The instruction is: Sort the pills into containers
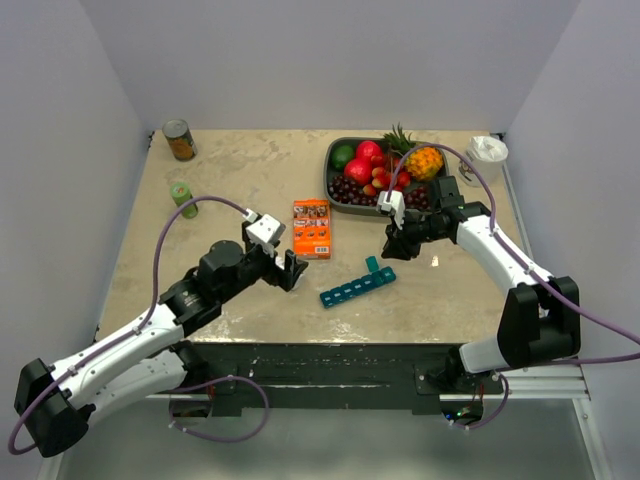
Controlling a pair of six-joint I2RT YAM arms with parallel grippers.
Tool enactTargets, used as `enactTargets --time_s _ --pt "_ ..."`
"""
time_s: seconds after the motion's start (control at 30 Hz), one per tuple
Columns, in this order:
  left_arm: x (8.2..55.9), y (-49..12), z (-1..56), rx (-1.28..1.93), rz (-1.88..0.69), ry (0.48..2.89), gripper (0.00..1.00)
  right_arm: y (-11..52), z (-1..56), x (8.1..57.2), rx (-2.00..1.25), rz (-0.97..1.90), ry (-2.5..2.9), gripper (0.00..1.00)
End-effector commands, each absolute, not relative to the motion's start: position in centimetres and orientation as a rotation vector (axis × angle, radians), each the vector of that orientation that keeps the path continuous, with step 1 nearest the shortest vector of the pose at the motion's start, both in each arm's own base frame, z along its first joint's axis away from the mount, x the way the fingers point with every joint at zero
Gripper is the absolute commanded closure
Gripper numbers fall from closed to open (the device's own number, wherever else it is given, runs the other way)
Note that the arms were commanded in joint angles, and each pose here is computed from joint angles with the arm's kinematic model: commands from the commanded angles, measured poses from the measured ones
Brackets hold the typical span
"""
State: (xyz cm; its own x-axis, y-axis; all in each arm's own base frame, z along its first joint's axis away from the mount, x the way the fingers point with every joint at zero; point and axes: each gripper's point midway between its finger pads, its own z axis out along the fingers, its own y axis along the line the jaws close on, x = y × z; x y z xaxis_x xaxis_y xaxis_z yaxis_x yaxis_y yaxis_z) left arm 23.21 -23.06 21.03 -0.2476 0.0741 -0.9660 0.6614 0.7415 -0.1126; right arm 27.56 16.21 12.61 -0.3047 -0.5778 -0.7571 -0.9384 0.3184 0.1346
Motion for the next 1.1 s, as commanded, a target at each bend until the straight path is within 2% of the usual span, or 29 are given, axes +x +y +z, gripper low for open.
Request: enactTargets --time_s 0.0,0.4,0.53,0.73,0.9,1.07 --pt "23.6 -21.0 18.8 0.443 -0.544 1.887 0.08 16.4 13.5 27.1 -1.338 0.799 1.949 0.72" --pt "23.8 -20.3 16.6 0.334 -0.514 2.003 0.08 16.3 13.6 27.1 -1.340 0.795 1.946 0.72" --pt "24.1 -19.9 15.4 0.140 -0.529 2.081 0.04 16.3 13.7 27.1 -1.338 0.792 1.944 0.72" --pt "24.4 -19.5 13.2 -0.113 -0.511 2.185 0.04 16.3 13.7 27.1 -1.336 0.793 1.944 0.72" --pt "24.6 -19.3 12.8 -0.124 -0.455 2.231 0.04 16.2 13.7 27.0 -1.336 0.792 1.945 0.72" --pt "23.8 -19.7 10.6 -0.500 -0.523 2.321 0.05 16.2 13.8 27.1 -1.339 0.789 1.941 0.72"
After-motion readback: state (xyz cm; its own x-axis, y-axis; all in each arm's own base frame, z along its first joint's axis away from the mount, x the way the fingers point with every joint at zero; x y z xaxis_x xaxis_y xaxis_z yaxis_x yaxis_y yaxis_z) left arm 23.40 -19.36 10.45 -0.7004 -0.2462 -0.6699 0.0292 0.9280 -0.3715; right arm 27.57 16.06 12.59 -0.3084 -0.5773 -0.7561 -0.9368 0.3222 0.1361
